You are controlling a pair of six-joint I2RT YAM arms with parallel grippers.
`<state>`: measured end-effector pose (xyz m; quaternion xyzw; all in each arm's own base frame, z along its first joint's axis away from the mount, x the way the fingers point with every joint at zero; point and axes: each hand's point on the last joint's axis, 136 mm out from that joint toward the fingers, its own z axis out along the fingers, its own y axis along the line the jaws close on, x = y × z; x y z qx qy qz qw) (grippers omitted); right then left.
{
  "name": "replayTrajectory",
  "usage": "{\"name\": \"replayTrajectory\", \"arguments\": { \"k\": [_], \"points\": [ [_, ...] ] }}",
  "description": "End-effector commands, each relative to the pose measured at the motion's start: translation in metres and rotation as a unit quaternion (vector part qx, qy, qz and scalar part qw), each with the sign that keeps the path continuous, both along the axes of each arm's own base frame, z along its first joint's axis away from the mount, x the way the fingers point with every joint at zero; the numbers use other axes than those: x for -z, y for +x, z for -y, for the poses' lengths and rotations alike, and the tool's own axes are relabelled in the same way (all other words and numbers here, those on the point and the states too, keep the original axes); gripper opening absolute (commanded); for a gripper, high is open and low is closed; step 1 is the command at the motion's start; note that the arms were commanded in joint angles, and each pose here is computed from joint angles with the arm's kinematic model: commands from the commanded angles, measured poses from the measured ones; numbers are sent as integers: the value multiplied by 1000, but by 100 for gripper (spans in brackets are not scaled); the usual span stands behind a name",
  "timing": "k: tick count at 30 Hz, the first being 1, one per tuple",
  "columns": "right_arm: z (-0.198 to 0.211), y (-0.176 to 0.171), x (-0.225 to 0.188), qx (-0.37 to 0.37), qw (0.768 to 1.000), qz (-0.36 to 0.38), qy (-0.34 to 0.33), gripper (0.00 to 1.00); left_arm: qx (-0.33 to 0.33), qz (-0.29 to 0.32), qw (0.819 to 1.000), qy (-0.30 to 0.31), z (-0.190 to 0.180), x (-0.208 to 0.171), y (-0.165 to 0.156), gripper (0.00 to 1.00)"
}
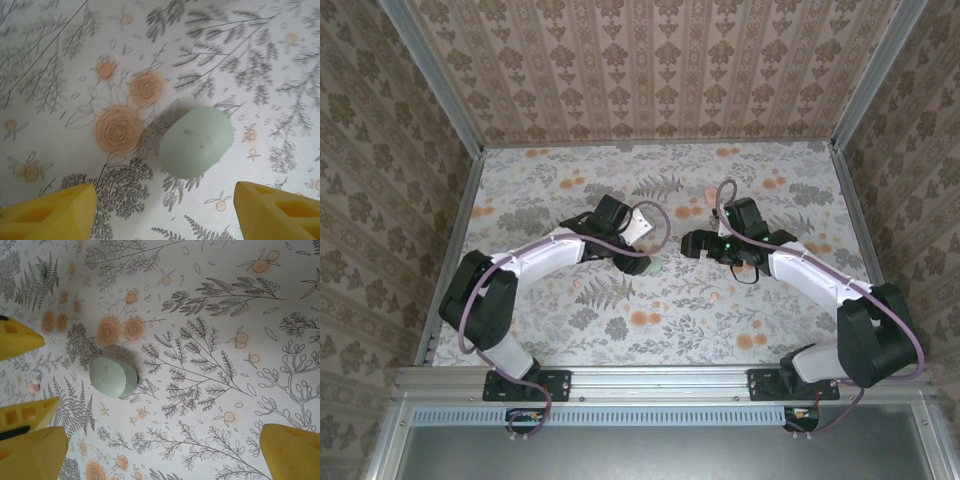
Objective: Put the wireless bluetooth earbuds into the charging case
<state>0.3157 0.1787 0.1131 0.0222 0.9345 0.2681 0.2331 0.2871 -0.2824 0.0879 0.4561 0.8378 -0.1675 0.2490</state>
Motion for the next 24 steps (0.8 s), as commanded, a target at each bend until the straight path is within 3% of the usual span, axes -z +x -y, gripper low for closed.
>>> {"name": "replayTrajectory", "arguments": {
  "k": [1,6,14,24],
  "points": [
    [-1,-5,0,-3,1000,-16,-3,100,118,38,992,-37,24,-1,-17,73],
    [8,-16,9,23,1000,-15,1,100,195,46,980,-3,29,18,-22,74],
    [15,-19,6,34,999,-9,-7,100,221,9,975,15,35,34,-6,76],
    [27,-26,-3,43,999,25,-20,100,249,-41,966,49,41,52,-26,76]
  ]
}}
